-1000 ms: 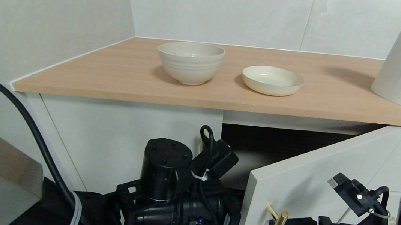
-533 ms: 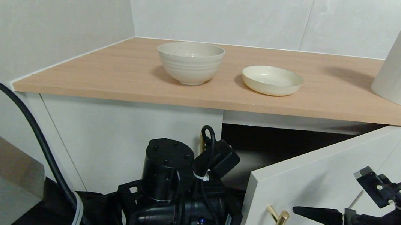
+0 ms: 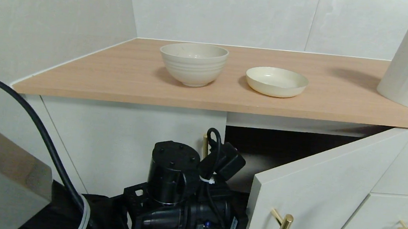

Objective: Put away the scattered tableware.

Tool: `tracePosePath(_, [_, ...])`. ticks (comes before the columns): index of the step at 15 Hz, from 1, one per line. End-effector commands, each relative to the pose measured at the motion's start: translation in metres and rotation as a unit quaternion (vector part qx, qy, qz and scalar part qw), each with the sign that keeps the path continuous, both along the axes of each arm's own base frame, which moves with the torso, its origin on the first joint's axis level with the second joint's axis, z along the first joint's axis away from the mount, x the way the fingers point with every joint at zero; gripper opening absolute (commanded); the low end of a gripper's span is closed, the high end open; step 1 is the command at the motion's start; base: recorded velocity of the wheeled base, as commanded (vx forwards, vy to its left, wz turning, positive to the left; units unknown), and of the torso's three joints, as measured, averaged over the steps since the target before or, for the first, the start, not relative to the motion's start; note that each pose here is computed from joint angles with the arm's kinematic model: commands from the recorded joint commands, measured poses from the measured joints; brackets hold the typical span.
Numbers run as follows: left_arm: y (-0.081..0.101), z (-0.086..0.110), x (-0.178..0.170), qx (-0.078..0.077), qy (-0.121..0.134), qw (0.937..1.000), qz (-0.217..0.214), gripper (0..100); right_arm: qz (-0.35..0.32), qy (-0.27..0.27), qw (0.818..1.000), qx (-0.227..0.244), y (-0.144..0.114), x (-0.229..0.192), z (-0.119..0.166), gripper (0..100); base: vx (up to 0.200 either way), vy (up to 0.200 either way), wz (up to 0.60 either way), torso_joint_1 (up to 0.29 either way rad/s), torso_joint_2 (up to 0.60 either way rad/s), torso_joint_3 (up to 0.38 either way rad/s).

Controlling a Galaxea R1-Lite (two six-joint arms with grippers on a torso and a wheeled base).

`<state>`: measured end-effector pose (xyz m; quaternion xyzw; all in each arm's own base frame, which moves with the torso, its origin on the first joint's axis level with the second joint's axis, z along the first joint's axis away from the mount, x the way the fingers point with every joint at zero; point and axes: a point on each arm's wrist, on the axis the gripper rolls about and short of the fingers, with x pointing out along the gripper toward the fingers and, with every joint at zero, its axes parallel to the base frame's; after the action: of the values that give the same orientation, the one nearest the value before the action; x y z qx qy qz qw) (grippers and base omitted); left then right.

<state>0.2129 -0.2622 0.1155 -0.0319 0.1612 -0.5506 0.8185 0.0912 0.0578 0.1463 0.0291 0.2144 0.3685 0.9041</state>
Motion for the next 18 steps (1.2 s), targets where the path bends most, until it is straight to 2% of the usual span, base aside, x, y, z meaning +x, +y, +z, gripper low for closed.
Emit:
tracePosePath(1, [-0.001,-0.006,0.002,0.008,0.004,0.9999,0.007,0,0.001,-0.041,0.999,0.023,-0.007,-0.012,0.012,100,0.0,0.0,0.0,0.0,0.0,0.0])
tracePosePath(7, [-0.007,-0.001,0.0,-0.001,-0.003,1.0,0.001,0,0.002,-0.043,0.999,0.024,-0.007,-0.014,0.014,100,0.0,0.0,0.0,0.0,0.0,0.0])
tracePosePath(10, [-0.009,0.002,0.002,-0.006,-0.007,1.0,0.001,0,0.002,-0.037,0.999,0.021,-0.007,-0.013,0.012,100,-0.2,0.0,0.0,0.004,0.0,0.002])
tracePosePath(13, [-0.012,-0.002,0.004,-0.002,-0.004,1.0,0.001,0,0.002,-0.037,0.999,0.021,-0.007,-0.013,0.012,100,-0.2,0.0,0.0,0.001,0.0,0.002])
tracePosePath(18, [-0.021,-0.006,0.012,-0.004,-0.005,1.0,0.001,0,0.002,-0.041,0.999,0.023,-0.008,-0.015,0.013,100,0.0,0.0,0.0,0.0,0.0,0.0])
